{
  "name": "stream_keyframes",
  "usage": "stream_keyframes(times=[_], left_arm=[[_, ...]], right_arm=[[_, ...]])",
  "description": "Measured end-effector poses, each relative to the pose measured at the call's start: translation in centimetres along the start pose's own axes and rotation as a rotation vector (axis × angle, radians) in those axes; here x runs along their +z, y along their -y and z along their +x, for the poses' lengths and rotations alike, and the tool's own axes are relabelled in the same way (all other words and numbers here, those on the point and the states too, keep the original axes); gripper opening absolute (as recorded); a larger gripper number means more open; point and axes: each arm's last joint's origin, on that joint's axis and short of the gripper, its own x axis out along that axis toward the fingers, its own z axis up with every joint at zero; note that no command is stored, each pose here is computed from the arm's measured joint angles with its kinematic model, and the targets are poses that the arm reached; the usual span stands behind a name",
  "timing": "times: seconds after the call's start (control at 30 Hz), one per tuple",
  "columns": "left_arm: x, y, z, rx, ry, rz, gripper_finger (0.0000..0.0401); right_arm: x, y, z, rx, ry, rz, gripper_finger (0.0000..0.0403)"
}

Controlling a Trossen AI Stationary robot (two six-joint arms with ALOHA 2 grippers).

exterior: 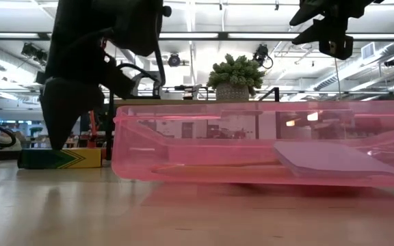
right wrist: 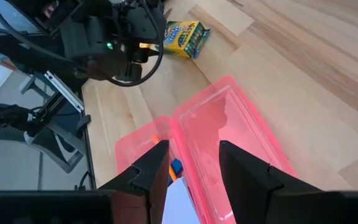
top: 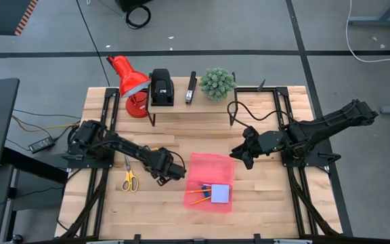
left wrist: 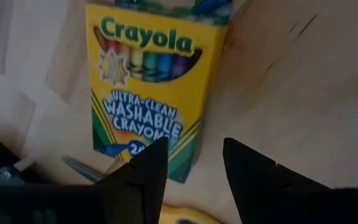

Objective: Pack school essentials
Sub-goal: Put the yellow crayon box into the pink supply box

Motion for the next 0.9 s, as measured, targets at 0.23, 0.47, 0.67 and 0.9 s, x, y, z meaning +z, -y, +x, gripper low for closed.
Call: stream_keyframes(times=[0.23, 0.47, 0.67, 0.9], left_arm=[[0.0, 0.0, 0.0, 0.032, 0.049, 0.017, 0.0164], [0.3, 0.9, 1.6, 0.079, 0.024, 0.142, 0.0164], [0.2, 1.0, 1.9, 0.112, 0.034, 0.105, 0.0164], [0.2, 0.8, 1.9, 0.136, 0.041, 0.103, 0.0162]], right_arm=[[0.0, 0.0, 0.0, 0.001, -0.001, 0.003, 0.0147], [0.0, 0.0, 0.0, 0.0, -0.004, 0.003, 0.0147], [-0.1, 0.0, 0.0, -0.001, -0.01, 0.009, 0.0147], [-0.1, 0.1, 0.0, -0.005, -0.013, 0.002, 0.0147]])
